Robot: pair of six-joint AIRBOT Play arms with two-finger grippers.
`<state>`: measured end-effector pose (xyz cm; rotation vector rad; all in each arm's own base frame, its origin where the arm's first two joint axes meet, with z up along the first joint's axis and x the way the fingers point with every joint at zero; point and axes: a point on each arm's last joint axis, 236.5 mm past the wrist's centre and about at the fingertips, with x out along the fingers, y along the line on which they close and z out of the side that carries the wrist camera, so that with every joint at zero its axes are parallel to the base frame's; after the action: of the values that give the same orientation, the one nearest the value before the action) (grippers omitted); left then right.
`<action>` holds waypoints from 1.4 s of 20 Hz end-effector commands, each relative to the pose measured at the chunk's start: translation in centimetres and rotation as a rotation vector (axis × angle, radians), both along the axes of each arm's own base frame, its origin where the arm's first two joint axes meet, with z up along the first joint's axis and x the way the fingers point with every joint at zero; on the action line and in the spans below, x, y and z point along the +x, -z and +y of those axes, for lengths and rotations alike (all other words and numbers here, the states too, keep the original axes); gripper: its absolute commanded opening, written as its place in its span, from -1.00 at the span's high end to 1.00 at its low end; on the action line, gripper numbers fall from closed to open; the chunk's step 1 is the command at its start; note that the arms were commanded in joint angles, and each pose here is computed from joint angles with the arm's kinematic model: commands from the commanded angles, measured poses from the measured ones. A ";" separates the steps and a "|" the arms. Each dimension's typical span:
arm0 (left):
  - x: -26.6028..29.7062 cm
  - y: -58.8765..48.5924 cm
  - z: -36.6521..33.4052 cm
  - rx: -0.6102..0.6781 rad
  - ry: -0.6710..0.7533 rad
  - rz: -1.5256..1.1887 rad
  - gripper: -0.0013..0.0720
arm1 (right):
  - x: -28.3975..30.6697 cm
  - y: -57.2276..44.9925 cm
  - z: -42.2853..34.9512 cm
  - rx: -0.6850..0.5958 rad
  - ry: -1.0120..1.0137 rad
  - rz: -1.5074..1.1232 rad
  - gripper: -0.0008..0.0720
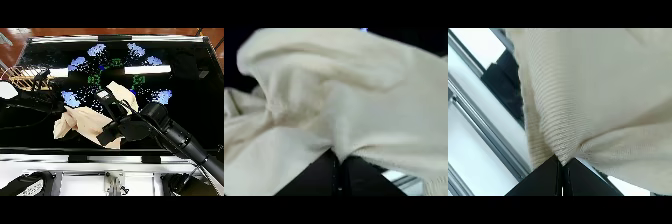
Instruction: Fold the shirts.
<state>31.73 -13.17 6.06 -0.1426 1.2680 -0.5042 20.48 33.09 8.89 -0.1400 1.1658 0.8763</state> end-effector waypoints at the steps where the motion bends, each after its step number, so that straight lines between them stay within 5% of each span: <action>1: -3.2 1.6 -0.3 -0.010 0.048 0.141 0.83 | 1.0 0.8 1.4 0.032 0.068 0.033 0.79; 3: -4.4 2.5 -1.2 -0.012 0.077 0.175 0.71 | 1.2 2.5 1.7 0.003 0.070 0.057 0.79; 5: -5.1 3.3 -1.8 -0.008 0.096 0.188 0.23 | 1.5 3.9 1.9 -0.019 0.069 0.071 0.79; 10: -3.4 3.1 -1.4 -0.014 0.050 0.131 0.14 | 1.6 4.6 1.8 -0.042 0.062 0.074 0.79; 12: -3.1 2.7 -1.3 -0.015 0.050 0.119 -0.64 | 1.4 4.7 1.6 -0.051 0.059 0.081 0.79; 19: 3.6 -4.2 5.6 0.163 -0.070 -0.176 -0.62 | 1.2 4.9 1.3 -0.068 0.060 0.094 0.79; 24: 9.0 -17.5 25.2 0.523 -0.486 -0.567 -0.44 | 1.2 5.0 1.3 -0.067 0.064 0.097 0.79; 28: 7.0 -15.2 35.8 0.475 -0.764 -0.487 -0.44 | 1.2 5.0 1.3 -0.067 0.071 0.101 0.79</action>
<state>40.42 14.85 20.79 0.0019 0.7798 0.2406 21.66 34.35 3.93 -0.1124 1.2846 0.7919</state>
